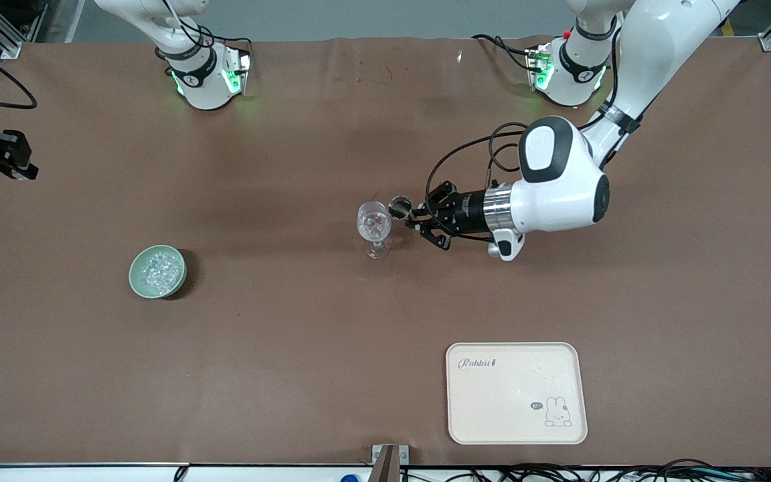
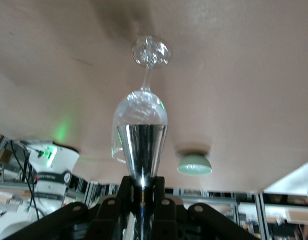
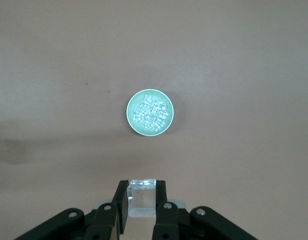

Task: Pour wine and add ice with both arms
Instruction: 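Carry the jigger with the left gripper to above the wine glass, then tilt the jigger over the wine glass with the left gripper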

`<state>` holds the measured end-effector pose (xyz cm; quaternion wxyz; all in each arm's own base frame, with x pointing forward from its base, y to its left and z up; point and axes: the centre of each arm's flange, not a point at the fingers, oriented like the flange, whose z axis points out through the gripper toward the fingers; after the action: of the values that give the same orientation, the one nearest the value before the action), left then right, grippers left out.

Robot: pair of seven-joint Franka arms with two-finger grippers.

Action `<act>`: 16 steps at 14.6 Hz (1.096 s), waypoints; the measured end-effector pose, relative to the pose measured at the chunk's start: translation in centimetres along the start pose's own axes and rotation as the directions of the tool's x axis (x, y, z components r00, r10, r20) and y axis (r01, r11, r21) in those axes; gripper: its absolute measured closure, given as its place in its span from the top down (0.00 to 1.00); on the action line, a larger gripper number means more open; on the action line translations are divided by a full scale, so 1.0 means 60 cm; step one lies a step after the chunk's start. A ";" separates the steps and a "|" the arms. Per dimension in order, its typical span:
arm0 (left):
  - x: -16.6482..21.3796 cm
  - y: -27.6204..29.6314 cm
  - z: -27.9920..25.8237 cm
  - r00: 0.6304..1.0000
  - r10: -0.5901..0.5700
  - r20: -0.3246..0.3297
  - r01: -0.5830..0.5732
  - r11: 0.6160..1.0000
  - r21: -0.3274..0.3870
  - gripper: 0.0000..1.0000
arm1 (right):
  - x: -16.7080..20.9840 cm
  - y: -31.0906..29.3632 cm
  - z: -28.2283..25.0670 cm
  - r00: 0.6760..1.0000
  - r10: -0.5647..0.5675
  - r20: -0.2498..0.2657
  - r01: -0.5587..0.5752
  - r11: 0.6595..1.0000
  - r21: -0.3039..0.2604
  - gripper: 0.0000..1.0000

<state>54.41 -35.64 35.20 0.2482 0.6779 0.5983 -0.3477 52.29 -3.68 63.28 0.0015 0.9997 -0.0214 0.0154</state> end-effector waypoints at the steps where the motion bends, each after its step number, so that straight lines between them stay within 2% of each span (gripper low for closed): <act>1: -0.002 -0.002 0.004 1.000 -0.004 -0.021 0.004 1.000 0.004 0.21 | 0.000 0.000 0.000 1.000 0.000 0.000 0.000 1.000 0.000 0.25; 10: -0.042 -0.028 0.052 0.982 -0.018 -0.186 0.019 1.000 0.005 0.21 | 0.000 0.000 0.000 1.000 -0.001 0.000 0.001 1.000 0.000 0.25; 16: -0.065 -0.030 0.058 0.970 -0.039 -0.242 0.035 0.999 -0.020 0.21 | 0.000 0.001 0.000 1.000 -0.001 0.000 0.001 1.000 0.000 0.25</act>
<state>51.85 -40.44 36.14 0.1722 0.7022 0.6393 -0.2620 52.29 -3.72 63.28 0.0015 0.9997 -0.0209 0.0153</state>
